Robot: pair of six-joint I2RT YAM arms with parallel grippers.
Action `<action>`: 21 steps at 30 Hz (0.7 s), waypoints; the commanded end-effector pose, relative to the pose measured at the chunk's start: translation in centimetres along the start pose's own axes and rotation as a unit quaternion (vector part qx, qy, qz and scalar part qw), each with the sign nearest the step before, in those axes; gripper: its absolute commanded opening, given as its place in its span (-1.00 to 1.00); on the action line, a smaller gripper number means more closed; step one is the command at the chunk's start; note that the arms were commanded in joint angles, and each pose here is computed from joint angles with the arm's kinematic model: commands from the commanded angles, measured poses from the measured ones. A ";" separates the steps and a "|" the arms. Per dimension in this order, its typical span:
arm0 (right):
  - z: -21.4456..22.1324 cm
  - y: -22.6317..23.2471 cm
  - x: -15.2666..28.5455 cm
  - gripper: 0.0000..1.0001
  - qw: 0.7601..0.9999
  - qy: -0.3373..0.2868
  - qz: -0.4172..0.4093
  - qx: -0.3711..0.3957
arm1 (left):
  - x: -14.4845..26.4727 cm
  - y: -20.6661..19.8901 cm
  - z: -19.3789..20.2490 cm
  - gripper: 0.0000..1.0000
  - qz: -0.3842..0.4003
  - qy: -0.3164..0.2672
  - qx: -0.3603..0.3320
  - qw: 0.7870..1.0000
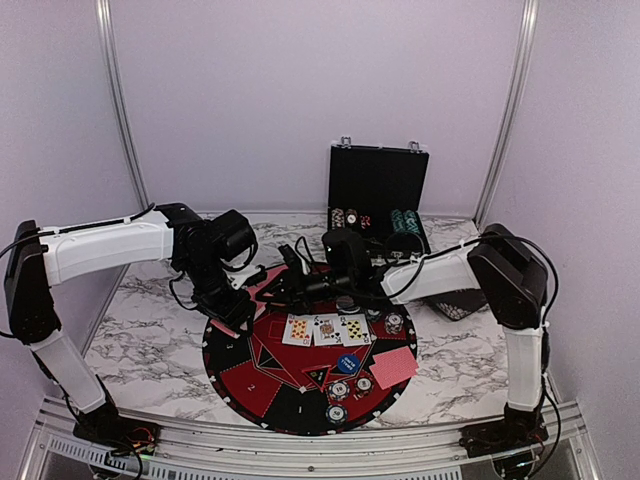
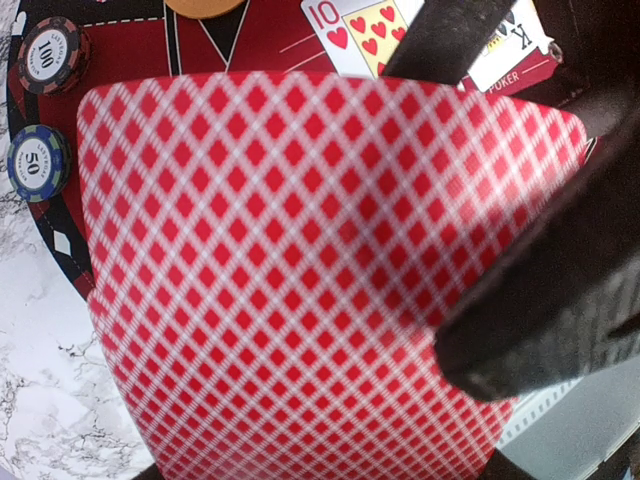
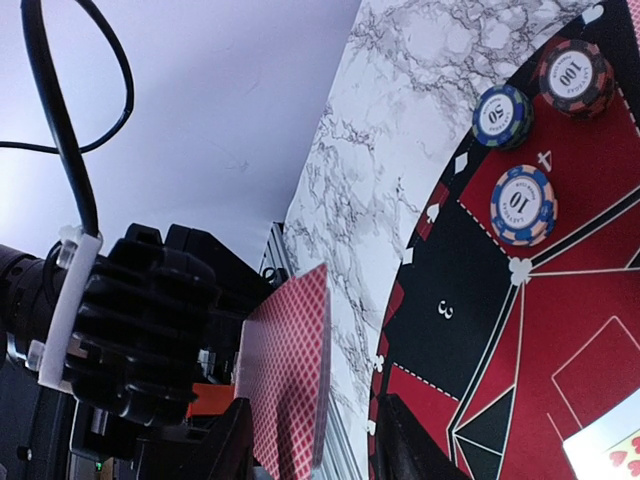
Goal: Distribute texas hold em gaming equipment
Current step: Adjust the poker card at the face-down deck piles, then pick up the poker card from the face-down deck piles.
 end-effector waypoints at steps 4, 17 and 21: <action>-0.9 3.0 1.3 -0.29 0.999 -0.021 -0.033 0.017 | 0.6 0.0 0.1 -0.04 -0.008 -0.004 -0.006 1.000; -0.7 2.8 1.6 -0.56 0.999 -0.025 -0.048 -0.002 | 0.6 0.0 0.1 -0.04 -0.009 -0.002 -0.005 1.000; -0.8 2.7 1.8 -0.66 0.998 -0.029 -0.047 -0.004 | 0.6 0.0 0.1 -0.04 -0.008 -0.002 -0.004 1.000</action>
Point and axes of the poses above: each gripper's point midway between its finger pads, its own x axis back along the fingers, its own y axis along the line the jaws close on, z = x × y, the point moved 3 cm from there along x, back along the fingers, and after that the axes turned 1 degree about -x, right-handed, at the moved point
